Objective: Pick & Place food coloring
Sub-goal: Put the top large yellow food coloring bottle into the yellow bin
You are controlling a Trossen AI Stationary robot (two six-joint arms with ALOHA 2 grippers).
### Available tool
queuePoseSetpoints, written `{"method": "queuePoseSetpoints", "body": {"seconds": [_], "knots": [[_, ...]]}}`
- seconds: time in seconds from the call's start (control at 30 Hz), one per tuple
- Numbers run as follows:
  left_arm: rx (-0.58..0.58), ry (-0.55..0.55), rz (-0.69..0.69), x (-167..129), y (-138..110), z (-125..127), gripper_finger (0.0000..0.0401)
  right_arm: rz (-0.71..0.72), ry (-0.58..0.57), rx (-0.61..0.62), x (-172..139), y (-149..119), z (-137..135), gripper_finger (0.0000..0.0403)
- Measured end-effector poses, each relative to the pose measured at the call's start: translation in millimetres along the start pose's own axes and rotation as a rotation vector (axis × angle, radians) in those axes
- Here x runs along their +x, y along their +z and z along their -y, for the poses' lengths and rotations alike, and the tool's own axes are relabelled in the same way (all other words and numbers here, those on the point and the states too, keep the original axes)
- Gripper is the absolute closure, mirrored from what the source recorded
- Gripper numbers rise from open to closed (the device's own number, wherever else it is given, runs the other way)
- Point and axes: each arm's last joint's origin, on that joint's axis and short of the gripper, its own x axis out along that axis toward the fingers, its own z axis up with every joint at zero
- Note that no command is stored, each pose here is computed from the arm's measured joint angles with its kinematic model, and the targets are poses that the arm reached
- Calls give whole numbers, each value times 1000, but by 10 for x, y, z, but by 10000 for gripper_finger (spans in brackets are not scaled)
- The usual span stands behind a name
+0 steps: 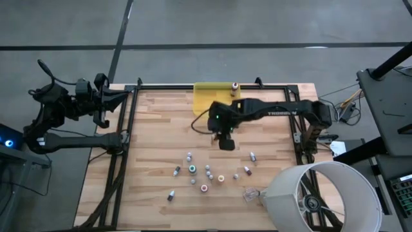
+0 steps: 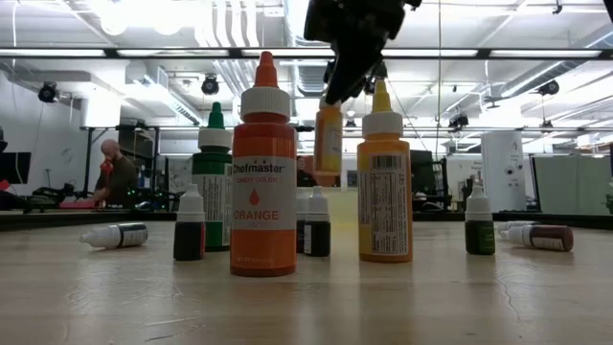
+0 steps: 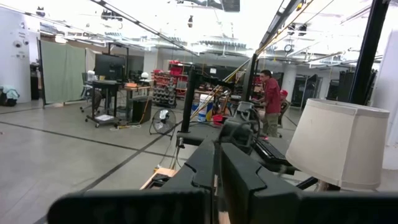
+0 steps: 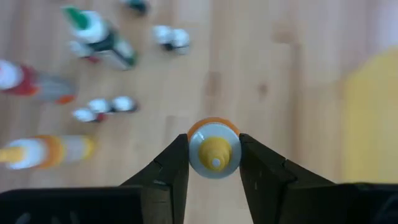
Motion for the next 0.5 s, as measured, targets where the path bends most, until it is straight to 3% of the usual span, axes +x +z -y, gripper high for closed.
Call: {"method": "queuePoseSetpoints", "body": {"seconds": [0.5], "knots": [[0, 0, 0, 1, 0, 0, 401, 36, -158, 125, -341, -85, 861, 297]]}}
